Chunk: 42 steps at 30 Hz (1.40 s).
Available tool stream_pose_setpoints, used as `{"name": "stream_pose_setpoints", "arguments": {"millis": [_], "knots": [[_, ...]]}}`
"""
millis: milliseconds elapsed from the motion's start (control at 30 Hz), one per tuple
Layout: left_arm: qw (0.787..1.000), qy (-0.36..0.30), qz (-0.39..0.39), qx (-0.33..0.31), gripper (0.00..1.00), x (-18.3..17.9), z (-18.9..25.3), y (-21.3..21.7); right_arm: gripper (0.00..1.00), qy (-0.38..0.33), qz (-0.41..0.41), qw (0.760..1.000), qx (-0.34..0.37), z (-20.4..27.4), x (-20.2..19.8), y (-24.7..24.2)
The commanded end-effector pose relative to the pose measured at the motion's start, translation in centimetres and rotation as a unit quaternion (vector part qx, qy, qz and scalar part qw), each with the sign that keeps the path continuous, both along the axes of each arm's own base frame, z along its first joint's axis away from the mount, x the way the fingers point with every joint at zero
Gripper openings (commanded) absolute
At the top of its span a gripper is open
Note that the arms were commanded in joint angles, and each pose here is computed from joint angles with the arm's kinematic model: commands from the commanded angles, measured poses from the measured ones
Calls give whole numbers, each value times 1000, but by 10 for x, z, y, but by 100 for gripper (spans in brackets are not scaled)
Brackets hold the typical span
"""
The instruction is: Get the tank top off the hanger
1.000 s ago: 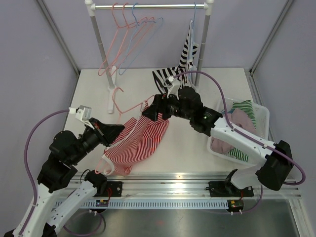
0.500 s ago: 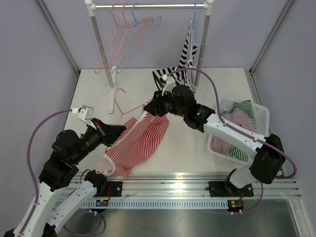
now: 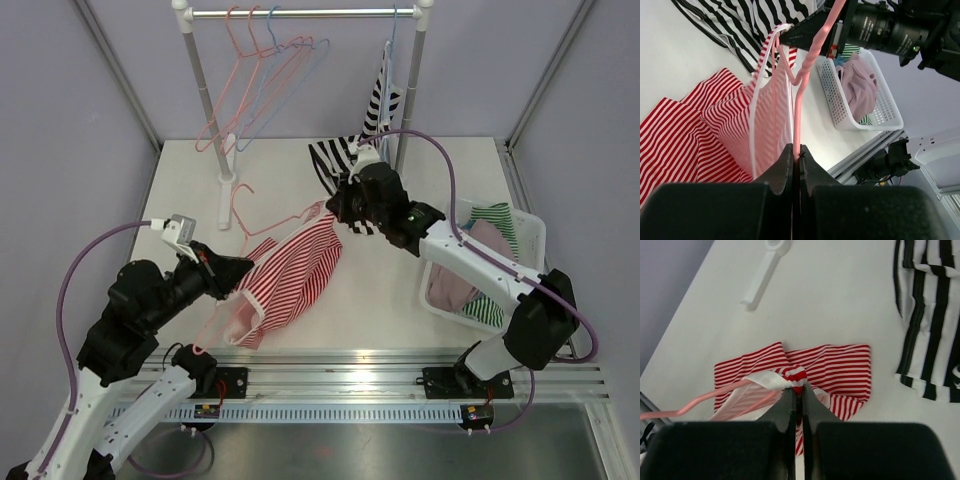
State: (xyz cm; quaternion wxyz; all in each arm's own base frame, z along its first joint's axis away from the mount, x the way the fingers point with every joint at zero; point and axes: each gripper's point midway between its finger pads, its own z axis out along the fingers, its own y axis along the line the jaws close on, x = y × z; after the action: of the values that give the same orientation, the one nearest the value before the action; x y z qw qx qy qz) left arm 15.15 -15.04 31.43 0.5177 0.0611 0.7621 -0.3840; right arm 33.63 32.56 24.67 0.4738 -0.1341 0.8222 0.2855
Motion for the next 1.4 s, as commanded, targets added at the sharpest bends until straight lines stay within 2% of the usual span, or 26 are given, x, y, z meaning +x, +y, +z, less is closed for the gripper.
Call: {"name": "stream_pose_setpoints", "arguments": {"millis": [0, 167, 267, 467, 567, 667, 733, 767, 833, 867, 933, 967, 1000, 1067, 1233, 1367], "knots": [[998, -47, -27, -19, 0, -8, 31, -5, 0, -11, -78, 997, -25, 9, 38, -43], [995, -65, -55, -44, 0, -8, 49, -16, 0, 12, -25, 999, -20, 8, 28, -29], [991, -83, -75, -68, 0, -6, 67, -27, 0, 8, 11, 1000, 6, 26, 12, -23], [971, -150, -121, -139, 0, 1, 117, -49, 0, -22, 75, 994, 76, 86, -31, -24], [956, -201, -115, -181, 0, 10, 148, -54, 0, -32, 105, 988, 108, 113, -56, -27], [921, -298, -100, -233, 0, 10, 196, -50, 0, -55, 163, 972, 159, 150, -93, -29], [901, -347, -96, -243, 0, 10, 213, -50, 0, -54, 205, 960, 184, 165, -115, -27], [872, -398, -96, -267, 0, -1, 235, -45, 0, -62, 220, 954, 196, 176, -127, -30], [856, -438, -87, -261, 0, 8, 242, -53, 0, -62, 266, 938, 214, 187, -148, -30], [831, -478, -84, -272, 0, 0, 259, -48, 0, -69, 283, 931, 219, 194, -159, -32], [824, -498, -73, -260, 0, 19, 259, -60, 0, -71, 310, 922, 219, 198, -173, -35], [808, -521, -63, -267, 0, 18, 270, -56, 0, -72, 310, 924, 213, 197, -179, -40], [806, -530, -53, -257, 1, 25, 271, -59, 0, -72, 306, 926, 207, 194, -179, -42], [814, -524, -30, -247, 1, 46, 271, -65, 0, -77, 280, 940, 180, 181, -171, -48], [816, -530, 44, -226, 0, 77, 282, -57, 0, 3, 149, 987, 67, 87, -136, -75], [816, -531, 67, -218, 1, 84, 292, -52, 0, 63, 104, 992, 31, 17, -135, -89]]}}
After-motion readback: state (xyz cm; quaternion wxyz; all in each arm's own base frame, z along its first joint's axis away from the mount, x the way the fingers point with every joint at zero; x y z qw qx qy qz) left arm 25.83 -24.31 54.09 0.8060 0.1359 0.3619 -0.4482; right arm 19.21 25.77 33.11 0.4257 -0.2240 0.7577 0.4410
